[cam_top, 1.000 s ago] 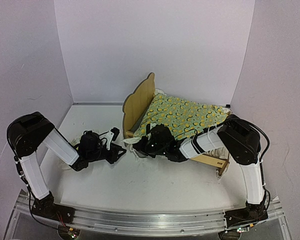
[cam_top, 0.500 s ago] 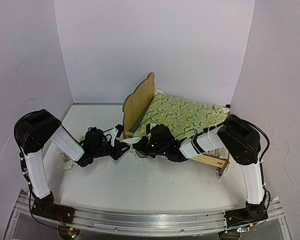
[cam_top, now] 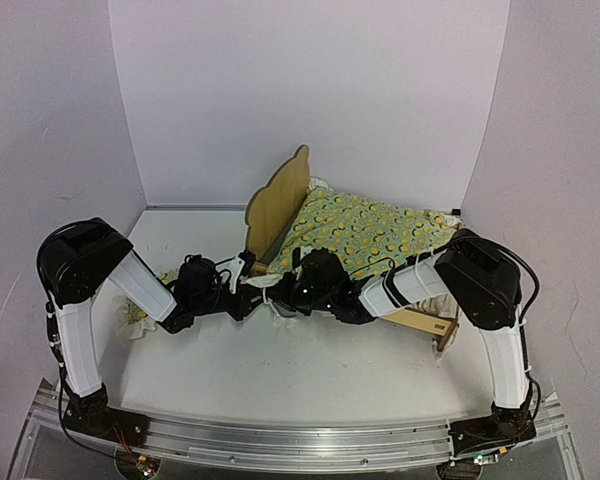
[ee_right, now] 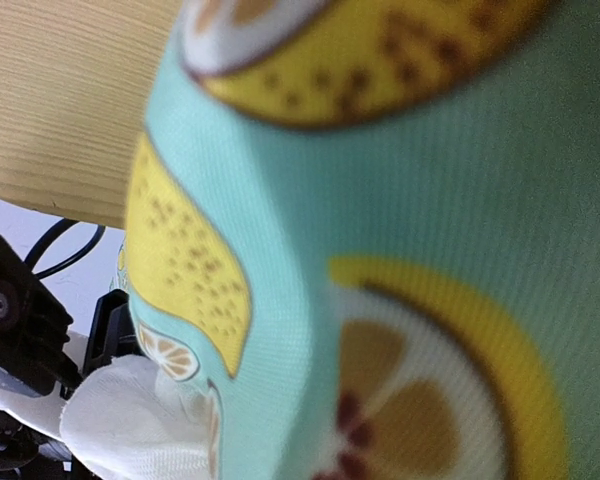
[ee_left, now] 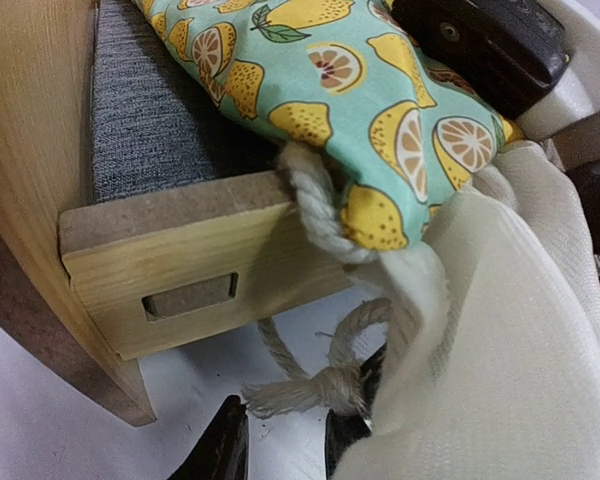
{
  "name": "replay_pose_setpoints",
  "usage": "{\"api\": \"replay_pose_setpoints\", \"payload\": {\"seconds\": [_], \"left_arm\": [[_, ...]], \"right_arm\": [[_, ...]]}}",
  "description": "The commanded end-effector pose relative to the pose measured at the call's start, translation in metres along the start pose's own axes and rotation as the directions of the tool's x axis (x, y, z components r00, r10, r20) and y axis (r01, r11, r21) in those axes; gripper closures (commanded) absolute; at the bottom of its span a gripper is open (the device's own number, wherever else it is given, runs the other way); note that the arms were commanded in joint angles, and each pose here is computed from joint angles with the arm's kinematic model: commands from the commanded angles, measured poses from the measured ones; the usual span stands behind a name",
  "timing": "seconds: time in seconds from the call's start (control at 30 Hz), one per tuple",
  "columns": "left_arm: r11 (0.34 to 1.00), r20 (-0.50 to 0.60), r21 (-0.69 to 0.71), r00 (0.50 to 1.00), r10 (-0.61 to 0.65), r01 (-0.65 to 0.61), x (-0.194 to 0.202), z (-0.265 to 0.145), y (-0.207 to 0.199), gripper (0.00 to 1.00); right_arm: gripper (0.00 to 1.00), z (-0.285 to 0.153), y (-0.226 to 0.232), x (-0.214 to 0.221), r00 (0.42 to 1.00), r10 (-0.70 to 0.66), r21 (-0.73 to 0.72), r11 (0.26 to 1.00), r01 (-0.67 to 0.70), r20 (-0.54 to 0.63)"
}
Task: Set up the pet bed
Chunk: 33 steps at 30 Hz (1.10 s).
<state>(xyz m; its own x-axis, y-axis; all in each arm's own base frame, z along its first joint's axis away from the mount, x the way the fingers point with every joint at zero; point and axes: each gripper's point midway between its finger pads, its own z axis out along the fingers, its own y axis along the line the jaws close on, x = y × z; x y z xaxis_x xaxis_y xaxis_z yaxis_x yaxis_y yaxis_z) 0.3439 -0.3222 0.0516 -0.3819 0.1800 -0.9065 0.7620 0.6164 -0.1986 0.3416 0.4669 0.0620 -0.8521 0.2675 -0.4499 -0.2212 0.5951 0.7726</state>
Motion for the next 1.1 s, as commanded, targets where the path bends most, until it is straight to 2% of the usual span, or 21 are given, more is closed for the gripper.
{"api": "replay_pose_setpoints", "payload": {"seconds": [0.0, 0.2, 0.5, 0.7, 0.8, 0.87, 0.97, 1.07], "left_arm": [[1.0, 0.081, -0.018, 0.997, 0.013, -0.012, -0.028, 0.008, 0.002, 0.75], [0.999, 0.098, -0.037, 0.995, -0.005, 0.009, -0.035, 0.005, 0.005, 1.0], [0.996, 0.083, -0.071, 0.996, -0.043, 0.049, -0.024, -0.013, 0.007, 1.0], [0.993, 0.089, -0.1, 0.995, -0.055, 0.064, -0.023, -0.025, 0.009, 1.0], [0.993, 0.077, -0.092, 0.995, -0.062, 0.069, -0.018, -0.024, 0.008, 1.0], [0.993, 0.07, -0.092, 0.995, -0.073, 0.08, -0.015, -0.023, 0.008, 1.0], [0.985, 0.079, -0.122, 0.99, -0.117, 0.126, -0.014, -0.025, 0.014, 1.0], [0.976, 0.1, -0.101, 0.978, -0.183, 0.193, -0.021, -0.029, 0.011, 1.0]], "right_arm": [[1.0, -0.014, 0.035, -0.029, 0.997, -0.008, -0.08, 0.997, 0.014, 0.074], [1.0, -0.014, 0.034, -0.028, 0.997, -0.013, -0.079, 0.997, 0.019, 0.072], [0.99, -0.019, 0.024, -0.022, 0.994, -0.092, -0.031, 0.995, 0.094, 0.052], [0.79, -0.023, 0.022, -0.016, 0.98, -0.199, -0.006, 0.98, 0.199, 0.001], [0.89, -0.023, 0.022, -0.014, 0.972, -0.234, -0.013, 0.972, 0.233, -0.007], [0.89, -0.021, 0.026, -0.014, 0.973, -0.229, -0.029, 0.973, 0.228, -0.011], [0.8, -0.02, 0.031, -0.011, 0.965, -0.262, -0.024, 0.965, 0.262, -0.024], [0.64, -0.017, 0.034, 0.0, 0.923, -0.381, -0.018, 0.924, 0.381, -0.056]]}}
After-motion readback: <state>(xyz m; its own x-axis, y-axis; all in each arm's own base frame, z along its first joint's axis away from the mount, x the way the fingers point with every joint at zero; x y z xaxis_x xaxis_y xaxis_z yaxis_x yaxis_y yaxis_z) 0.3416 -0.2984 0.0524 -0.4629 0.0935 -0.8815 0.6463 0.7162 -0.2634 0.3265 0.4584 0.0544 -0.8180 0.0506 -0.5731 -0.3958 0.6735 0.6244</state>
